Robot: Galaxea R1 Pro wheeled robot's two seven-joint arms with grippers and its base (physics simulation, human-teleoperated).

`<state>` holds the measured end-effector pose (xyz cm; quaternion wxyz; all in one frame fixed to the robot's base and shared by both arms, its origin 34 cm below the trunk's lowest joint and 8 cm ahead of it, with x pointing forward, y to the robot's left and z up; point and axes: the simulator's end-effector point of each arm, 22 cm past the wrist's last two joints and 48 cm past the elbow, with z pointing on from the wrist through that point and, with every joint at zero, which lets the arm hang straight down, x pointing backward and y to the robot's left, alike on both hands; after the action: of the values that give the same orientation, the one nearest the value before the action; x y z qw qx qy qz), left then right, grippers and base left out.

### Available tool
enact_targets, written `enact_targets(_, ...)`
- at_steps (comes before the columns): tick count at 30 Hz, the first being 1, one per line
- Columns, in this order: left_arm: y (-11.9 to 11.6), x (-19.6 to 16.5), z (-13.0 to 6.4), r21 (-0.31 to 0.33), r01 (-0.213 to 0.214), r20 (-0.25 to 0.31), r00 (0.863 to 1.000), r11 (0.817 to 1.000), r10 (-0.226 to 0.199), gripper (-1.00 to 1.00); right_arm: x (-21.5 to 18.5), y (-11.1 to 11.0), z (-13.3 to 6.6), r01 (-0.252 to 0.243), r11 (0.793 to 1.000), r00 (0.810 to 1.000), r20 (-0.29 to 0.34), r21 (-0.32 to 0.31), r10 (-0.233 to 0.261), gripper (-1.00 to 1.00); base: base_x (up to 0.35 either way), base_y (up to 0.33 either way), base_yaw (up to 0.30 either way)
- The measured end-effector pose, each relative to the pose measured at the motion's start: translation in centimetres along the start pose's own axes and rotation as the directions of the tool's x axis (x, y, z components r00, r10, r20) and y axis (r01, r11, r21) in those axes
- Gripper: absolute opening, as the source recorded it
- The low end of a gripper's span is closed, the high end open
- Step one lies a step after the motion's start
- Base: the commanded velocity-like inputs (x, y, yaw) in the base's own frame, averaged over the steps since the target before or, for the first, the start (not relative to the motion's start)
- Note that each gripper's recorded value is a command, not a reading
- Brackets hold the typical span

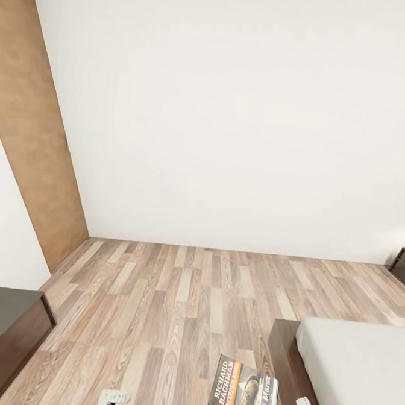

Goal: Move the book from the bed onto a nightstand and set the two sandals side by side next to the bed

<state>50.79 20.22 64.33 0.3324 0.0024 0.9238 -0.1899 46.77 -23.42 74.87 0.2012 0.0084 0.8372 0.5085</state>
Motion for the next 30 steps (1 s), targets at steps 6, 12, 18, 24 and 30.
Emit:
enact_targets(6, -0.01, 0.0, 0.0, 0.0, -0.001, 0.0, 1.0, 1.0, 0.001, 1.0, -0.01, 0.0, 0.0, 0.0, 1.0, 1.0, 0.0, 0.0, 0.0, -1.0, 0.327, 0.0, 0.0)
enact_targets(12, -0.01, 0.0, 0.0, 0.0, -0.001, 0.0, 1.0, 1.0, 0.001, 1.0, -0.01, 0.0, 0.0, 0.0, 1.0, 1.0, 0.0, 0.0, 0.0, -1.0, 0.327, 0.0, 0.0)
enact_targets(18, -0.01, 0.0, 0.0, 0.0, -0.001, 0.0, 1.0, 1.0, 0.001, 1.0, 0.0, 0.0, 0.0, 0.0, 1.0, 1.0, 0.0, 0.0, 0.0, -1.0, 0.327, 0.0, 0.0)
enact_targets(24, -0.01, 0.01, 0.0, 0.0, -0.001, 0.0, 1.0, 1.0, 0.001, 1.0, -0.01, 0.0, 0.0, 0.0, 1.0, 1.0, 0.0, 0.0, 0.0, -1.0, 0.327, 0.0, 0.0)
enact_targets(30, 0.0, 0.01, 0.0, 0.0, -0.001, 0.0, 1.0, 1.0, 0.001, 1.0, -0.01, 0.0, 0.0, 0.0, 1.0, 1.0, 0.0, 0.0, 0.0, -1.0, 0.327, 0.0, 0.0)
